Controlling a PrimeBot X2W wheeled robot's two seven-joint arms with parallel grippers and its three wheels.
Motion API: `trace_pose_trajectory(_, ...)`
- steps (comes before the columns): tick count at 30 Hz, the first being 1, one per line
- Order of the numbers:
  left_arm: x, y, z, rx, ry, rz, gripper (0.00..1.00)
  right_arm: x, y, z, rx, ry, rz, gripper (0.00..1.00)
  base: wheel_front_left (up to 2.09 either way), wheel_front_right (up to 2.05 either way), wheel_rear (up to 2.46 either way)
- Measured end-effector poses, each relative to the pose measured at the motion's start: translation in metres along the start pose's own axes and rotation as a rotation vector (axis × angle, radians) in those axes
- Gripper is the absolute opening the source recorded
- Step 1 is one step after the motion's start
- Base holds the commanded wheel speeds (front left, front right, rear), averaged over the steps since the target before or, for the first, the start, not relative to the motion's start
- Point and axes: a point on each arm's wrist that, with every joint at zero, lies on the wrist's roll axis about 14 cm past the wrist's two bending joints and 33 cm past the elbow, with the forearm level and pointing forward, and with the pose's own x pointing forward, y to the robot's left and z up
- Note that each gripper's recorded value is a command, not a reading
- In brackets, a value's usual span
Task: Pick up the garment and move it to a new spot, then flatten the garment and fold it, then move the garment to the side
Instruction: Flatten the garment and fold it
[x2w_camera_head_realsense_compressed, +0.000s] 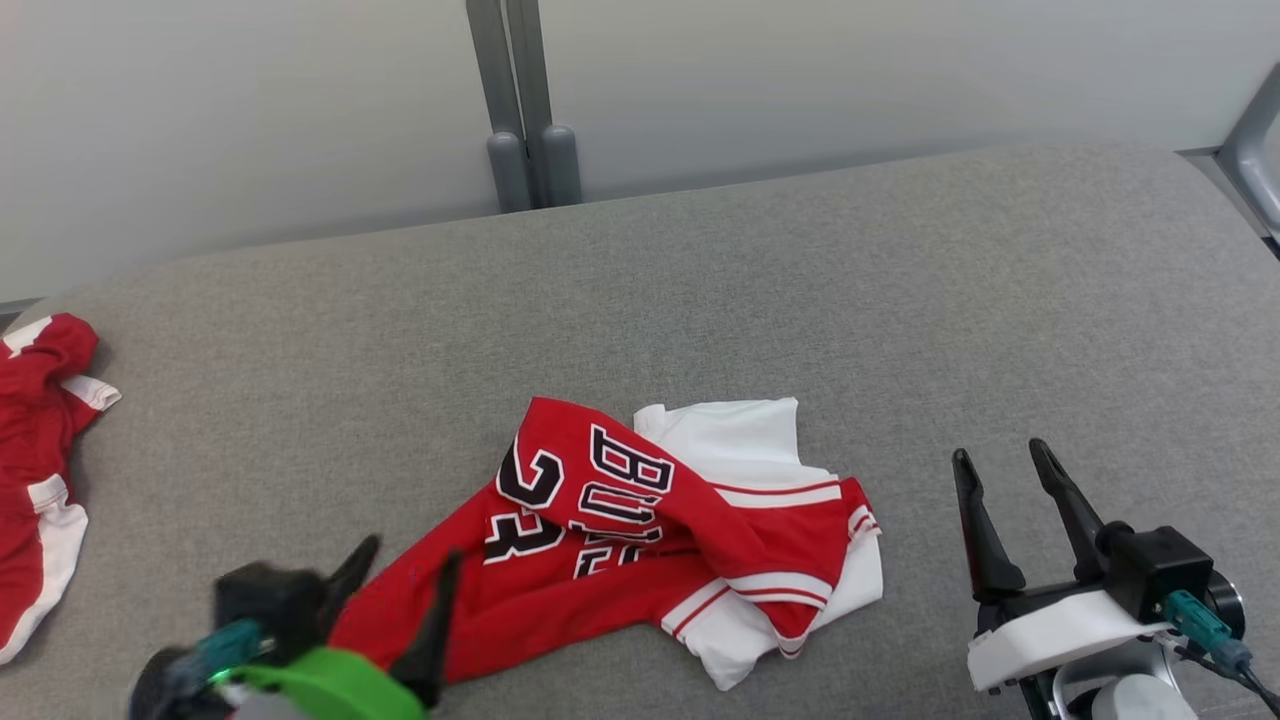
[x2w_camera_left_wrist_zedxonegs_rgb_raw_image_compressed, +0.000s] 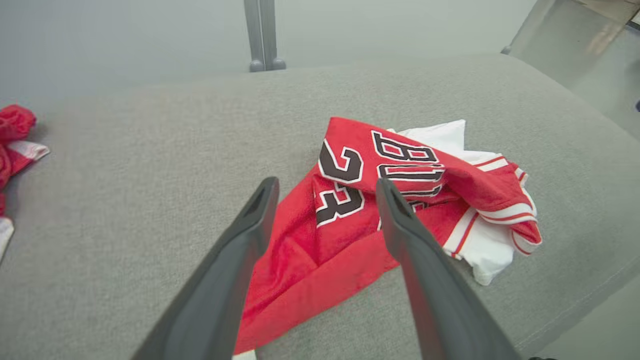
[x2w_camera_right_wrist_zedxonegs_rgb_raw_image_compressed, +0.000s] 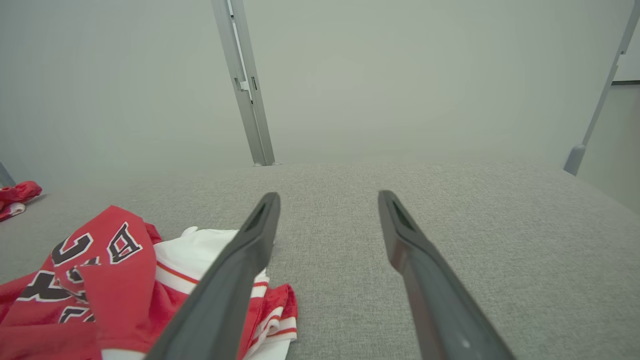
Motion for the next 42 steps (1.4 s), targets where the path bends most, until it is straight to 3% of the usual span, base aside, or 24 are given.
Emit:
trace_pose_trajectory(6,0.046,-0.112,-0.011,0.217,0.104,-0.386,1.00,0.009,-0.001,0.007,0.003,-0.022,-0.005,1.00,0.00,0.00,0.00)
trace_pose_trajectory(9,0.065,-0.143,-0.027,0.333,0.170,-0.493,1.00,0.009,-0.007,0.006,0.007,-0.021,-0.028,1.00,0.00,0.00,0.00)
trace_pose_trajectory(13,0.087,-0.153,-0.051,0.488,0.265,-0.554,1.00,0.002,-0.020,0.004,0.011,-0.013,-0.078,1.00,0.00,0.00,0.00)
trace_pose_trajectory(18,0.098,-0.160,-0.071,0.600,0.349,-0.623,1.00,-0.010,-0.041,0.001,0.005,0.001,-0.152,1.00,0.00,0.00,0.00)
trace_pose_trajectory(23,0.109,-0.148,-0.090,0.686,0.449,-0.631,1.00,-0.018,-0.050,-0.002,0.005,0.016,-0.189,1.00,0.00,0.00,0.00)
trace_pose_trajectory(24,0.110,-0.144,-0.096,0.697,0.478,-0.628,0.00,-0.018,-0.051,-0.003,0.004,0.018,-0.193,1.00,0.00,0.00,0.00)
trace_pose_trajectory(25,0.110,-0.142,-0.100,0.705,0.496,-0.632,0.00,-0.019,-0.052,-0.003,0.004,0.019,-0.196,1.00,0.00,0.00,0.00)
trace_pose_trajectory(29,0.113,-0.148,-0.096,0.662,0.478,-0.650,0.00,-0.019,-0.053,-0.002,0.009,0.014,-0.203,1.00,0.00,0.00,0.00)
trace_pose_trajectory(35,0.137,-0.167,-0.031,0.333,0.240,-0.593,0.00,-0.017,-0.051,-0.002,0.014,0.012,-0.196,1.00,0.00,0.00,0.00)
trace_pose_trajectory(37,0.150,-0.158,-0.006,0.236,0.157,-0.530,0.00,-0.016,-0.050,-0.003,0.013,0.016,-0.192,1.00,0.00,0.00,0.00)
trace_pose_trajectory(42,0.197,-0.103,0.042,0.129,0.007,-0.310,0.00,-0.001,-0.044,-0.003,0.005,0.016,-0.159,1.00,0.00,0.00,0.00)
